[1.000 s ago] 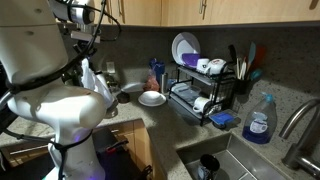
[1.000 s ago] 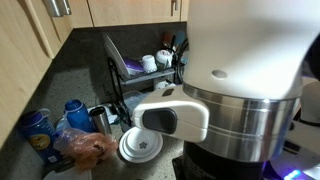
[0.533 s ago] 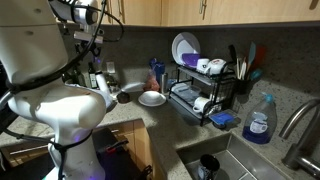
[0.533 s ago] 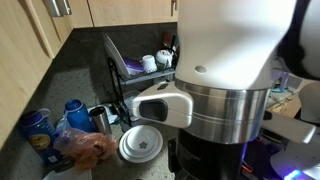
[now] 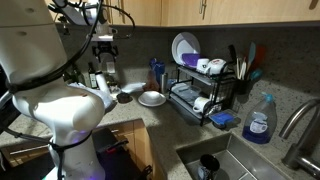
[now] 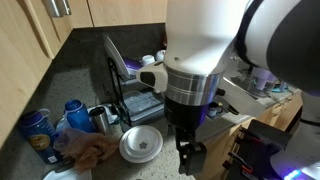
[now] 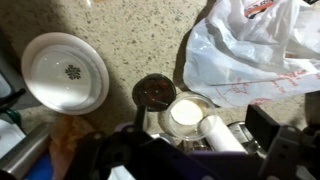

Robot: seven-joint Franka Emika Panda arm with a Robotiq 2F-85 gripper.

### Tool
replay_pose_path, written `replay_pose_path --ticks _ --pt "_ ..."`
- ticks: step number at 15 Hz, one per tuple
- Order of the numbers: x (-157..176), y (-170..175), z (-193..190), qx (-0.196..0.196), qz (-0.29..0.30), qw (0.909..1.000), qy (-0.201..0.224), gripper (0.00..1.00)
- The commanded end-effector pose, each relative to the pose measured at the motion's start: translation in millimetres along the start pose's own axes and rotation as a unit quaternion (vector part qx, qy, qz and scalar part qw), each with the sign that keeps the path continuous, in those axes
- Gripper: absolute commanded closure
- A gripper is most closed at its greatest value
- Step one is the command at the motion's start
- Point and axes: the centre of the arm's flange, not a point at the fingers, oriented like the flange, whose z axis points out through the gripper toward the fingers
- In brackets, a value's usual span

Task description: Move the plastic bag to the left

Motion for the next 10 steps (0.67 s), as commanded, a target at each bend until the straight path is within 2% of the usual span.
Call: replay_pose_path --ticks 1,4,6,8,10 --pt "-17 18 -4 -0.051 0.060 0.9965 -0.027 0.00" --pt "-28 39 2 -0.111 0.114 0.9857 -0.056 0.00" --pt "-35 54 8 -0.148 0.149 0.9747 -0.075 0.00" --pt "-43 69 15 -0.166 0.190 0.9630 -0.096 0.00" --pt "-51 82 22 -0.165 0.230 0.9524 -0.113 0.00"
